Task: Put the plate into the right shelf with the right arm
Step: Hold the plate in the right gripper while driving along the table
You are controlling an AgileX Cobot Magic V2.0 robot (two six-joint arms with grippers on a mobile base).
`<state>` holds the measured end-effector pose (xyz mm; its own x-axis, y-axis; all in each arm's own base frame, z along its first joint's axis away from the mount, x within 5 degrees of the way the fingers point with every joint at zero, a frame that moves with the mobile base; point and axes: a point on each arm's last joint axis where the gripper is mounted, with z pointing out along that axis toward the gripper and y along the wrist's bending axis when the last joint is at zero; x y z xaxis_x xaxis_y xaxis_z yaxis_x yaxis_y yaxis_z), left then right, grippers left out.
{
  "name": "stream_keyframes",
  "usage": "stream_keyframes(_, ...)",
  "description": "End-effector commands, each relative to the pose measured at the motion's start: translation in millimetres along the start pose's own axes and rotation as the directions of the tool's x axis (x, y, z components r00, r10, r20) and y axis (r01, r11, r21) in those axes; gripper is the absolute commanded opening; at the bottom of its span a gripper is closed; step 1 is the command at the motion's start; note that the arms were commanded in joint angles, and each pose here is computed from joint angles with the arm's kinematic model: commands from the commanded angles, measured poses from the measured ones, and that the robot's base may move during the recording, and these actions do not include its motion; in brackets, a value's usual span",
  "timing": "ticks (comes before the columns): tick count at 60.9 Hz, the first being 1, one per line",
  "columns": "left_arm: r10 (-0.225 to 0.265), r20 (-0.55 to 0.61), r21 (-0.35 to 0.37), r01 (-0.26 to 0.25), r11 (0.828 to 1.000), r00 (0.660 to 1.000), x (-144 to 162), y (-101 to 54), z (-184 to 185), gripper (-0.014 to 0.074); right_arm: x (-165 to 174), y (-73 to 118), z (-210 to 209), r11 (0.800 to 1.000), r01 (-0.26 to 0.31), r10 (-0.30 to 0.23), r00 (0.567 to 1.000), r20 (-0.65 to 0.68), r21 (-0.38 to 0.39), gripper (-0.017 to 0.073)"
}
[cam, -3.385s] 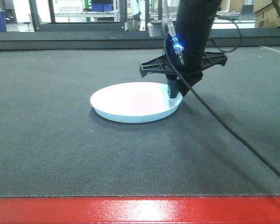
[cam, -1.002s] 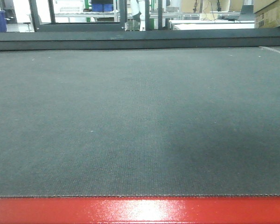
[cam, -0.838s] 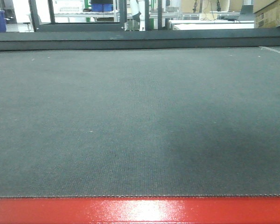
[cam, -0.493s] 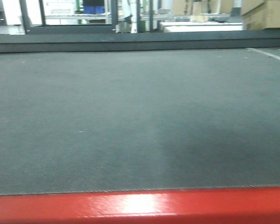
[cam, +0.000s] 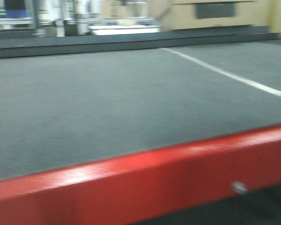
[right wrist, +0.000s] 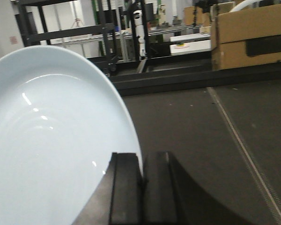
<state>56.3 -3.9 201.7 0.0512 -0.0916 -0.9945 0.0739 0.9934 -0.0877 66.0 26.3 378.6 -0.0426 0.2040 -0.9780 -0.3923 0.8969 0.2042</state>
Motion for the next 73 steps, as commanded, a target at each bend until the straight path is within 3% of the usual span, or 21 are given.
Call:
stream_keyframes(1,-0.006,0.092,0.009,0.005,1.000,0.996,-6.3,-0.6,-1.0,-0.0047,-17.6,5.4,-2.2,0.999,0.024,-0.019,0.993,0.119,-0.043,0.0055)
stream_keyframes(73,-0.006,0.092,0.009,0.005,1.000,0.996,-6.3,-0.6,-1.0,-0.0047,-17.7,5.5,-2.2,0.999,0.025,-0.019,0.993,0.120,-0.043,0.0055)
